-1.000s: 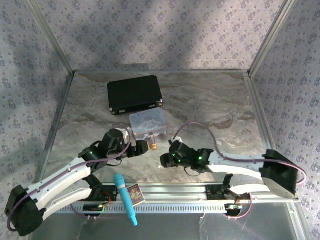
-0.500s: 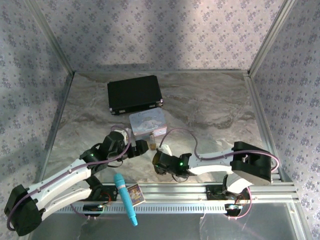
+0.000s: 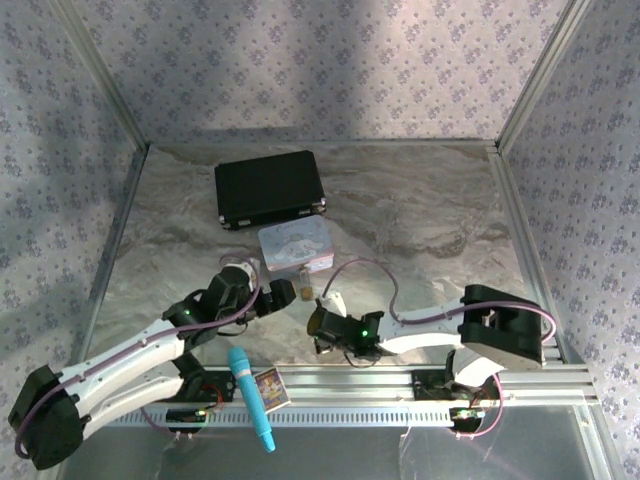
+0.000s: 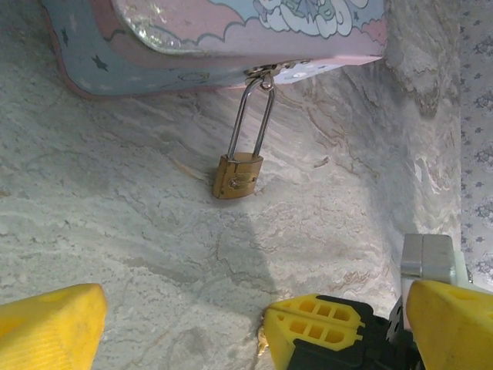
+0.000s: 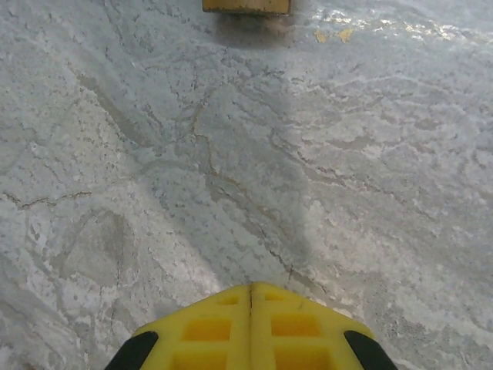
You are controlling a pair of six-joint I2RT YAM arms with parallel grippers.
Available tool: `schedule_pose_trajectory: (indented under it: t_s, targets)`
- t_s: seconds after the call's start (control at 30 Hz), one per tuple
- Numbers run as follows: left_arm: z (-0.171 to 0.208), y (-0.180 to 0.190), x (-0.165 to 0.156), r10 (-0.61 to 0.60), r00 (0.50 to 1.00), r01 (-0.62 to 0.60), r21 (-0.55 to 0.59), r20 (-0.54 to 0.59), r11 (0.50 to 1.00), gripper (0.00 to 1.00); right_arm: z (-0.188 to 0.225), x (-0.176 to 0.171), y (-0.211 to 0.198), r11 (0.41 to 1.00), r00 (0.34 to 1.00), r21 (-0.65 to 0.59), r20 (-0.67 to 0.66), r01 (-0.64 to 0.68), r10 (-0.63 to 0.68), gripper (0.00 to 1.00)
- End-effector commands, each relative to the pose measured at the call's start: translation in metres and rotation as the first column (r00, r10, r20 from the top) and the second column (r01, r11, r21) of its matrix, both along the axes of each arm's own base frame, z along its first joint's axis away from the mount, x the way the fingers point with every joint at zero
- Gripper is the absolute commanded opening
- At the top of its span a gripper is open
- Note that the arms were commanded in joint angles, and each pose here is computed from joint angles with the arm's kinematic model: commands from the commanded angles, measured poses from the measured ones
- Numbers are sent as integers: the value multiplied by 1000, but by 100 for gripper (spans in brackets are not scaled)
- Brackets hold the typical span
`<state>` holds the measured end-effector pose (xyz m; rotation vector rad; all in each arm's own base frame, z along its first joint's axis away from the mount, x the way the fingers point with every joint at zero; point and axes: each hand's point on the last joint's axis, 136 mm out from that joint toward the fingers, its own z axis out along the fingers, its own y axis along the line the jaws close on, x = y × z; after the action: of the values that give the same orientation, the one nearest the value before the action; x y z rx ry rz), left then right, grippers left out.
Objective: Unlock the padlock with the key
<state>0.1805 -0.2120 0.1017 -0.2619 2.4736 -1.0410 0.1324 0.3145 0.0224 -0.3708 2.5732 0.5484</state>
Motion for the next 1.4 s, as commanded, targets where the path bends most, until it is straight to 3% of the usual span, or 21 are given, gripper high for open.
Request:
schedule_pose_trajectory:
  t_s: [0.0,0.23,0.43,0.5,0.6,1.0,1.13,1.27,1.37]
  targets:
    - [2,-12,3,35,999,-35,-87,-4,996,92,-5,2,-12,999,999,34,-32,25,-24,0]
    - [13,-30,10,245,968,-249,-253,-49,935,86,31,22,-19,987,998,152,-28,54,-50,0]
    - [0,-40,6,375,875,-469,-345,-308,813,88,74,46,-25,963,994,252,14,99,-106,0]
    - [5,-53,5,365,869,-483,-407,-336,775,88,85,51,-24,953,993,283,16,106,-115,0]
    - [15,-73,5,348,870,-481,-446,-350,754,100,96,56,-19,940,994,325,11,102,-111,0]
    - [24,-107,10,295,863,-494,-568,-409,658,100,104,50,28,890,1000,456,-15,16,-11,0]
    - [21,-104,9,300,861,-499,-569,-411,653,90,103,51,25,870,1000,491,-21,31,-23,0]
    - [19,-99,9,318,856,-509,-554,-407,659,69,102,48,17,871,999,490,-25,37,-29,0]
    - [21,-100,8,319,860,-500,-536,-397,681,59,103,46,8,870,999,491,-19,49,-45,0]
